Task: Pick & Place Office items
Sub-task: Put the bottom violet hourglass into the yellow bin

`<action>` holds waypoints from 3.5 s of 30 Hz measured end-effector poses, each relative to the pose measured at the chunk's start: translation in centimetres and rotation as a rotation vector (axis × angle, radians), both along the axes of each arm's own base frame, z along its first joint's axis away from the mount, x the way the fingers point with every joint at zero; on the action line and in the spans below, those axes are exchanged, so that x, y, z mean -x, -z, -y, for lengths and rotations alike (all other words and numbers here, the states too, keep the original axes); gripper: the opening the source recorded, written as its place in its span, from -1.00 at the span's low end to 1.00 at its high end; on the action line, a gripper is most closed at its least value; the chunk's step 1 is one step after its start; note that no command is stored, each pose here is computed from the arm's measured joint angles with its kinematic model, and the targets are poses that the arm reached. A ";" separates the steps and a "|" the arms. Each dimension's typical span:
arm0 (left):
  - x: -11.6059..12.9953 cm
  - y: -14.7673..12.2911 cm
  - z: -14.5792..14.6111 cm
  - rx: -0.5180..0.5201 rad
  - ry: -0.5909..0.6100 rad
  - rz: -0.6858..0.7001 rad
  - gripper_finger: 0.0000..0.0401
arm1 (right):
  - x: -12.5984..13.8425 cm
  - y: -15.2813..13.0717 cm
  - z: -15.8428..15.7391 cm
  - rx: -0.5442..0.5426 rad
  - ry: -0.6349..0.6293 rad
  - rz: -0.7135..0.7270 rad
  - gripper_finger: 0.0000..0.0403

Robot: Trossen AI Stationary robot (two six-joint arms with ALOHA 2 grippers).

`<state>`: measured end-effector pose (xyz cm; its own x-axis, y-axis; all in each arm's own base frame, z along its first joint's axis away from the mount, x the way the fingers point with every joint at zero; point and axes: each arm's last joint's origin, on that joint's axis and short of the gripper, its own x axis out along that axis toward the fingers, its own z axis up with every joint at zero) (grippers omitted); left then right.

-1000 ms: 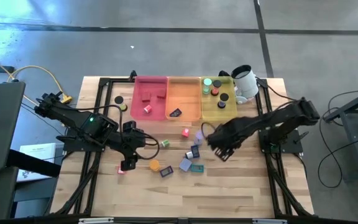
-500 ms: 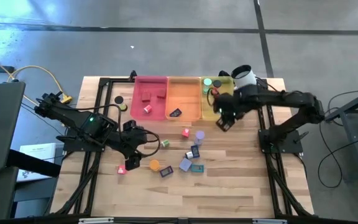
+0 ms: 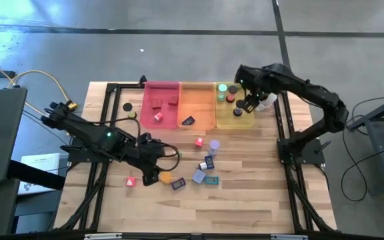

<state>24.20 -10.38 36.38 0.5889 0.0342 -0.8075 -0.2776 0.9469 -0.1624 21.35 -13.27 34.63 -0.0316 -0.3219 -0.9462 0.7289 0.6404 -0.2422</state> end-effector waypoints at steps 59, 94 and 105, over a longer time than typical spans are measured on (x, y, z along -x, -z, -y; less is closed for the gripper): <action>-0.4 -1.0 -8.6 -0.122 0.045 -0.035 0.46 | -2.1 10.6 -0.8 -0.244 0.022 -0.009 -0.12; -0.2 -0.9 -8.1 -0.113 0.057 -0.056 0.46 | -2.1 15.6 1.7 -0.309 0.101 0.092 0.30; -0.2 -0.8 -8.2 -0.116 0.056 -0.060 0.46 | -2.0 15.4 1.6 -0.326 0.073 0.101 0.55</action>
